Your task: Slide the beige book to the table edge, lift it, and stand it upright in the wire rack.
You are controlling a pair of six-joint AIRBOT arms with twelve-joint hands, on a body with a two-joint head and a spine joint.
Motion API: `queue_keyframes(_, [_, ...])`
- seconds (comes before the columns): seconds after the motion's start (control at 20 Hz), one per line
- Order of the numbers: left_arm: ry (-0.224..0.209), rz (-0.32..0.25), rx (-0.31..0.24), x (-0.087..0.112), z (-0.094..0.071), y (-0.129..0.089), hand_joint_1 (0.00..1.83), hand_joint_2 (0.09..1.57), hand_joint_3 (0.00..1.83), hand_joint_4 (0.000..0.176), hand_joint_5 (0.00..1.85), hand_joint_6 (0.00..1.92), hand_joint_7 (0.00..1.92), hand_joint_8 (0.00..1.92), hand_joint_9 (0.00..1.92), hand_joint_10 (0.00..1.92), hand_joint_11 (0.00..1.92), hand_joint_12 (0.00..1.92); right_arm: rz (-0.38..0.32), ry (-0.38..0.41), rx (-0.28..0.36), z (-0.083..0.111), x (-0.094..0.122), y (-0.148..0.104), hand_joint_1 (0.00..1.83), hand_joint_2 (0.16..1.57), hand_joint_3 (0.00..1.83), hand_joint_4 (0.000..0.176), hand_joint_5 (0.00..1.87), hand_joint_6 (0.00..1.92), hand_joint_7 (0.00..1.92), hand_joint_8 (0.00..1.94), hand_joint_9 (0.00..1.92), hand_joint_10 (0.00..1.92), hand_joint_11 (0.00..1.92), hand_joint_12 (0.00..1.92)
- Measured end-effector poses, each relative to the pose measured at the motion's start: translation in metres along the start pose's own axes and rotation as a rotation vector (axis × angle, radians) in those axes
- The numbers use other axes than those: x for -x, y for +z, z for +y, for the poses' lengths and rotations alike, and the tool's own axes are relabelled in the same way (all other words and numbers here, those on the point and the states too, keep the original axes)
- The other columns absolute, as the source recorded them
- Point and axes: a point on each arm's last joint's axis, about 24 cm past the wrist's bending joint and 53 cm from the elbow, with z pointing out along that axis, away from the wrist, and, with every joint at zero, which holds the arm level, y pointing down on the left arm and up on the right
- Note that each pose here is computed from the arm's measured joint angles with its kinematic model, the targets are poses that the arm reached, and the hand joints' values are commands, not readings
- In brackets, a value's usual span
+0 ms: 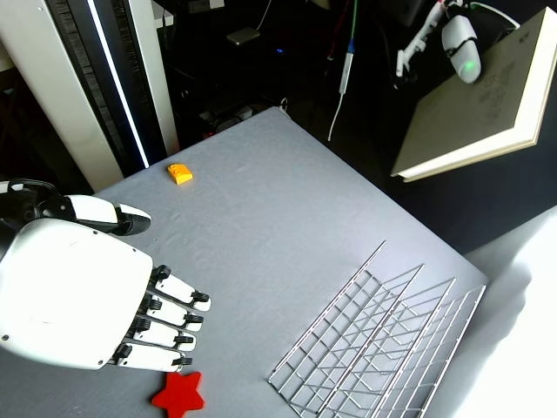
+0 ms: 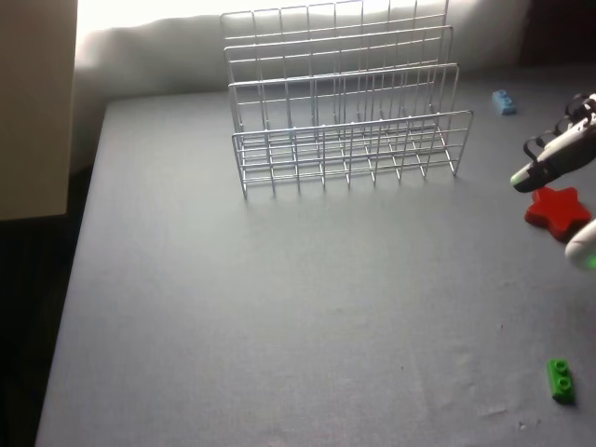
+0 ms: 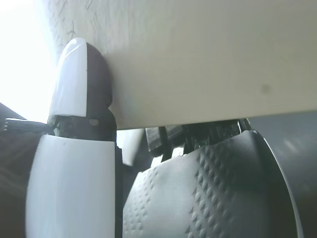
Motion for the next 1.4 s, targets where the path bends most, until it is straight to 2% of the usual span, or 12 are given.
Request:
queue_keyframes(0.05, [0.028, 0.037, -0.021, -0.008, -0.005, 0.000, 1.47, 1.22, 0.00, 0.000, 0.72, 1.33, 0.58, 1.32, 0.69, 1.34, 0.69, 1.66, 0.002, 0.014, 0.010, 0.002, -0.001, 0.000, 0.30, 0.97, 0.00, 0.000, 0.34, 0.00, 0.36, 0.00, 0.35, 0.00, 0.03, 0.89])
queue_keyframes(0.25, [0.046, 0.097, -0.079, -0.027, -0.016, -0.003, 1.47, 1.24, 0.00, 0.000, 0.72, 1.35, 0.54, 1.38, 0.64, 1.39, 0.63, 1.70, 0.004, 0.020, 0.012, 0.003, -0.001, 0.000, 0.32, 0.96, 0.00, 0.000, 0.34, 0.00, 0.37, 0.00, 0.36, 0.00, 0.03, 0.89])
queue_keyframes(0.3, [0.044, 0.137, -0.118, -0.035, -0.020, -0.003, 1.47, 1.24, 0.00, 0.000, 0.72, 1.35, 0.55, 1.39, 0.64, 1.38, 0.63, 1.71, 0.005, 0.018, 0.011, 0.002, -0.001, 0.000, 0.33, 0.96, 0.00, 0.000, 0.35, 0.00, 0.38, 0.01, 0.37, 0.01, 0.03, 0.89])
queue_keyframes(0.45, [-0.043, 0.236, -0.224, -0.057, -0.023, -0.005, 1.47, 1.24, 0.00, 0.000, 0.70, 1.37, 0.55, 1.37, 0.65, 1.39, 0.64, 1.71, 0.013, 0.022, 0.012, 0.003, -0.003, 0.000, 0.34, 0.95, 0.00, 0.000, 0.34, 0.00, 0.37, 0.00, 0.36, 0.00, 0.02, 0.92])
queue_keyframes(0.55, [-0.025, 0.354, -0.253, -0.081, -0.024, -0.004, 1.47, 1.24, 0.00, 0.000, 0.71, 1.36, 0.56, 1.36, 0.66, 1.38, 0.65, 1.70, 0.018, 0.021, 0.012, 0.003, -0.004, 0.000, 0.32, 0.95, 0.00, 0.000, 0.34, 0.00, 0.37, 0.00, 0.36, 0.00, 0.02, 0.92])
queue_keyframes(0.7, [-0.031, 0.451, -0.278, -0.103, -0.016, -0.007, 1.47, 1.23, 0.00, 0.000, 0.73, 1.32, 0.57, 1.38, 0.64, 1.38, 0.66, 1.69, 0.018, 0.019, 0.011, 0.003, -0.004, 0.000, 0.32, 0.96, 0.00, 0.000, 0.37, 0.01, 0.39, 0.01, 0.38, 0.01, 0.03, 0.92])
queue_keyframes(0.85, [-0.023, 0.508, -0.282, -0.116, -0.006, -0.005, 1.47, 1.24, 0.00, 0.000, 0.72, 1.35, 0.56, 1.35, 0.63, 1.41, 0.61, 1.74, 0.019, 0.022, 0.013, 0.003, -0.004, 0.000, 0.32, 0.96, 0.00, 0.000, 0.34, 0.00, 0.37, 0.00, 0.36, 0.00, 0.02, 0.90])
queue_keyframes(1.0, [-0.062, 0.531, -0.315, -0.130, -0.002, 0.002, 1.47, 1.25, 0.00, 0.000, 0.72, 1.35, 0.54, 1.39, 0.61, 1.43, 0.60, 1.75, 0.019, 0.024, 0.014, 0.004, -0.004, 0.000, 0.32, 0.96, 0.00, 0.000, 0.32, 0.00, 0.33, 0.00, 0.33, 0.00, 0.01, 0.89])
queue_keyframes(1.1, [-0.077, 0.549, -0.303, -0.138, 0.001, 0.009, 1.47, 1.23, 0.00, 0.000, 0.73, 1.33, 0.60, 1.32, 0.67, 1.38, 0.59, 1.76, 0.018, 0.023, 0.013, 0.003, -0.004, 0.000, 0.29, 0.99, 0.01, 0.000, 0.30, 0.00, 0.32, 0.00, 0.31, 0.00, 0.01, 0.86])
queue_keyframes(1.15, [-0.067, 0.559, -0.298, -0.140, 0.002, 0.011, 1.47, 1.23, 0.00, 0.000, 0.72, 1.32, 0.61, 1.31, 0.69, 1.37, 0.57, 1.77, 0.018, 0.023, 0.013, 0.003, -0.004, 0.000, 0.27, 0.99, 0.01, 0.000, 0.31, 0.01, 0.33, 0.01, 0.33, 0.01, 0.01, 0.86])
queue_keyframes(1.2, [-0.061, 0.563, -0.299, -0.140, 0.002, 0.013, 1.47, 1.24, 0.00, 0.000, 0.71, 1.34, 0.55, 1.35, 0.67, 1.41, 0.60, 1.76, 0.018, 0.024, 0.014, 0.003, -0.004, 0.000, 0.26, 1.00, 0.01, 0.000, 0.32, 0.01, 0.34, 0.01, 0.34, 0.01, 0.01, 0.86])
queue_keyframes(1.4, [-0.089, 0.538, -0.319, -0.136, -0.007, 0.023, 1.47, 1.23, 0.00, 0.000, 0.69, 1.35, 0.58, 1.37, 0.69, 1.37, 0.64, 1.72, 0.018, 0.017, 0.015, 0.004, -0.004, 0.000, 0.24, 1.00, 0.00, 0.000, 0.31, 0.00, 0.32, 0.00, 0.32, 0.00, 0.00, 0.81])
